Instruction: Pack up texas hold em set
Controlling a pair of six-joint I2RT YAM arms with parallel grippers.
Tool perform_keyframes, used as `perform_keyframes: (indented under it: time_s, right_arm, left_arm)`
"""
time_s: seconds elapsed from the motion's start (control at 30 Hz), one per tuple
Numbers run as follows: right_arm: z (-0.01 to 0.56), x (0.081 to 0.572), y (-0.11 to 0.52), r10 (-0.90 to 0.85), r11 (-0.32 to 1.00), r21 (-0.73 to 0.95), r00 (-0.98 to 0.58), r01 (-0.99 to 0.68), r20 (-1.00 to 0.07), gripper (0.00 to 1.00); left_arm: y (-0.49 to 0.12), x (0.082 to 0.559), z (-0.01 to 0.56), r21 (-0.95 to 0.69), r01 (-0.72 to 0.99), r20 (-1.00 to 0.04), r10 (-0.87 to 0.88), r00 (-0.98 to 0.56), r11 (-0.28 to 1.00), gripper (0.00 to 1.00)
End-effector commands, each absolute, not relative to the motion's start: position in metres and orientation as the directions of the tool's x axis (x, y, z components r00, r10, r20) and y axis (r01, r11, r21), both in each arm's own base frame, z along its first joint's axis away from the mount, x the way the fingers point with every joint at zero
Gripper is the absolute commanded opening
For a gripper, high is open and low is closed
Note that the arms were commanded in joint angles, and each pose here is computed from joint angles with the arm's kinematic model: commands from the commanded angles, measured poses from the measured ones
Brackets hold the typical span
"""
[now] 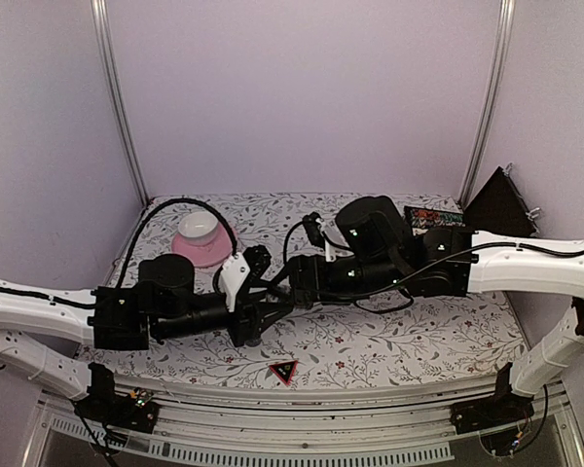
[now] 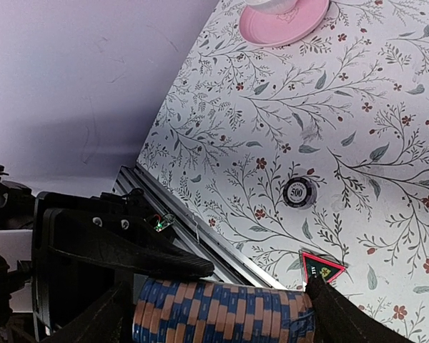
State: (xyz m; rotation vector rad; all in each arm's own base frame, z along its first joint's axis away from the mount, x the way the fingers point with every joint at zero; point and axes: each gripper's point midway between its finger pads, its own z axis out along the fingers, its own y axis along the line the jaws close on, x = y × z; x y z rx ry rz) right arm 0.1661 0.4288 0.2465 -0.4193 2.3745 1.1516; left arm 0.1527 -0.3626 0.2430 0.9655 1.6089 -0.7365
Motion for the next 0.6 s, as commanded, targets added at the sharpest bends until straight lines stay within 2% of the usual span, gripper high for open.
perform_keyframes:
  time_s: [0.0,0.4,0.57]
  right_arm:
    - [0.2499,0.1573,0.4367,-0.085,0.579,0.670,-0.852,-0.464,-0.517,0.83]
    - [0.2433,0.1557,0.4316,-0.081,0.594,0.671,-0.863,-0.444,-0.499,0.84]
    - [0.2467,0.1547,0.4320,-0.079,0.585,0.678,-0.863,-0.446,-0.499,0.77]
  left_arm:
    - [-0.3711,0.1482,0.2873,0.007,0.881,-0.996,0.081,-0.035,0.474,0.00]
    - [-0.3691,0.1471,0.2889,0.016,0.874,-0.997,0.077,-0.025,0.485,0.00]
    - [-0.3690,0.1480,0.2875,0.019,0.871,-0.997,0.079,-0.022,0.491,0.00]
